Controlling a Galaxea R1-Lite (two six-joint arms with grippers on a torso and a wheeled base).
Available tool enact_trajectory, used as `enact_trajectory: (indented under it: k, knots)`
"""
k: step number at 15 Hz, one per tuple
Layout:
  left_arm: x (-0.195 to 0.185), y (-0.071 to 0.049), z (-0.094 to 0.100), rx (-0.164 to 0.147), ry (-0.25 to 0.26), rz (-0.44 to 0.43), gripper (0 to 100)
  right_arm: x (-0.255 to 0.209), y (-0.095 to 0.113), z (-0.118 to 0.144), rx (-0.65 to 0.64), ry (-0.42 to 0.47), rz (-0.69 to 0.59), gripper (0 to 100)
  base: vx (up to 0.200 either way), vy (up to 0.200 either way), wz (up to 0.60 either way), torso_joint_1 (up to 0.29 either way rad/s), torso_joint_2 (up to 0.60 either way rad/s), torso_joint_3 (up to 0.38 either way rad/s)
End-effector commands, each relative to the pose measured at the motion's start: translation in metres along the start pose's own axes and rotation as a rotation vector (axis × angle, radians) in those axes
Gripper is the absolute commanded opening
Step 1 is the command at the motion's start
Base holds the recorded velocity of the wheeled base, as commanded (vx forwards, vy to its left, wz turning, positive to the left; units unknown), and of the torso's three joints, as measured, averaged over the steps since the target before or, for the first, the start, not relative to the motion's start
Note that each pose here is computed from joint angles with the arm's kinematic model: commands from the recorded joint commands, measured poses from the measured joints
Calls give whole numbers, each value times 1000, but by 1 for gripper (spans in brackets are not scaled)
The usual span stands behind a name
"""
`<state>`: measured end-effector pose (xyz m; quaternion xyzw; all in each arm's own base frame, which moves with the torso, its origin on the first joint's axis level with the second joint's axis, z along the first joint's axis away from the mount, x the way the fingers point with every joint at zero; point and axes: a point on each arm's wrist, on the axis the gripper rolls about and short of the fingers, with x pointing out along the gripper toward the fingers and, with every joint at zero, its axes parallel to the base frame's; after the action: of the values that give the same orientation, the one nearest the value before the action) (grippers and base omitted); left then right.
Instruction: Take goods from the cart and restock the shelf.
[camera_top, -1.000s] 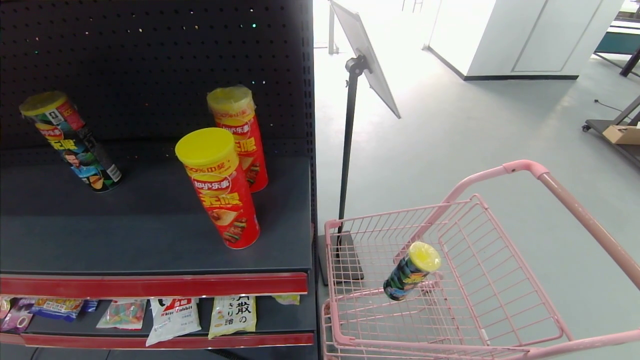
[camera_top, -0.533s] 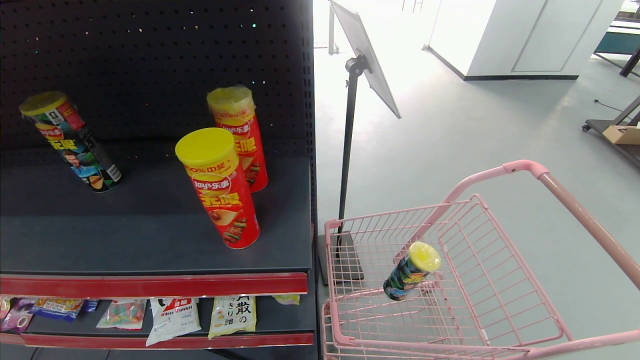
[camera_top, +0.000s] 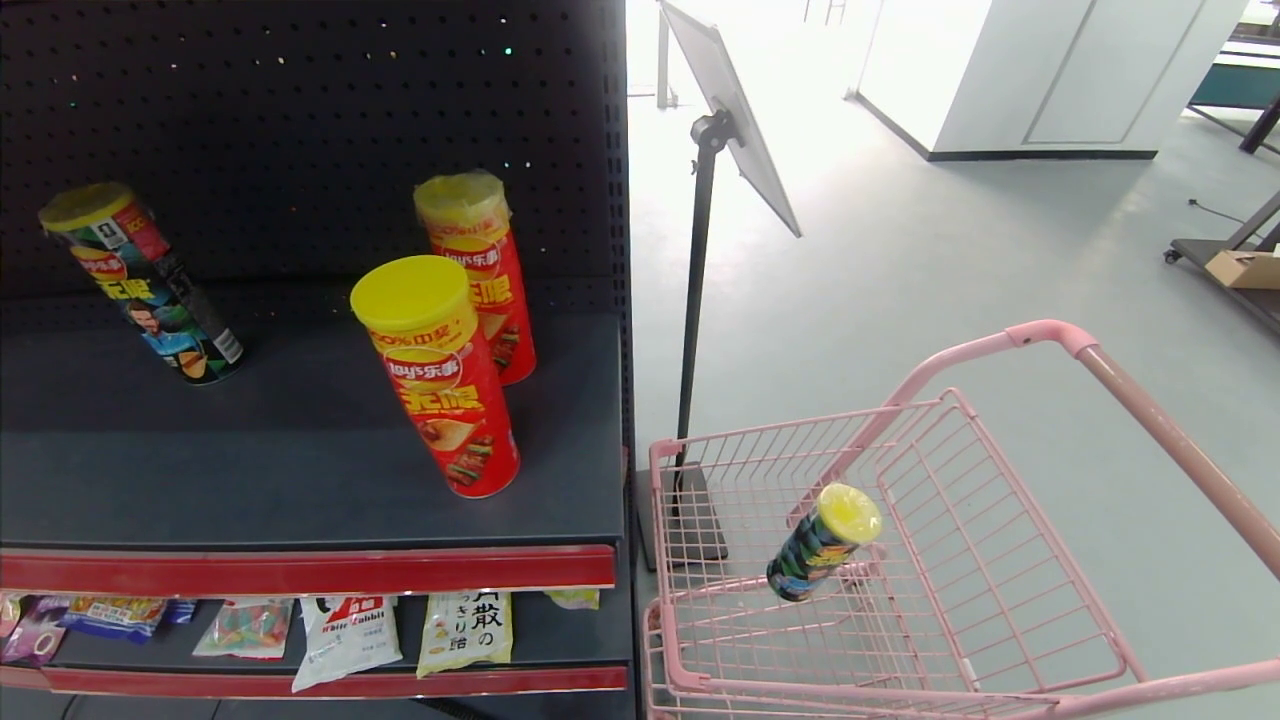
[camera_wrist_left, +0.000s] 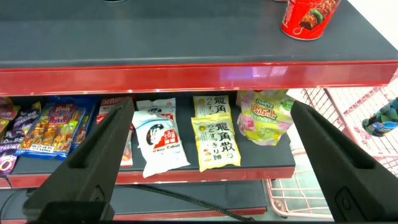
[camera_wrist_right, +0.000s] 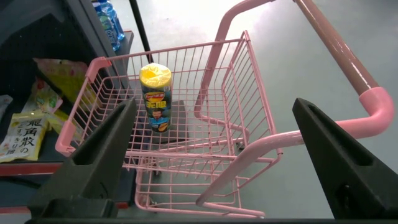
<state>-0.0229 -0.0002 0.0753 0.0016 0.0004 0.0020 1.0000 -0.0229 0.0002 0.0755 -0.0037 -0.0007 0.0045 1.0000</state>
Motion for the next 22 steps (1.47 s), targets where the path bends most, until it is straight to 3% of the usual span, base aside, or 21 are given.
enact_trajectory:
  k: [1, 11, 22]
  knots:
    - [0, 0, 0, 0, 1, 1, 100, 0, 0, 0, 3, 1, 0, 100, 0, 0, 0, 0, 0, 0]
    - [0, 0, 0, 0, 1, 1, 100, 0, 0, 0, 3, 1, 0, 100, 0, 0, 0, 0, 0, 0]
    - [0, 0, 0, -2, 1, 1, 100, 0, 0, 0, 4, 1, 0, 100, 0, 0, 0, -148, 335, 179]
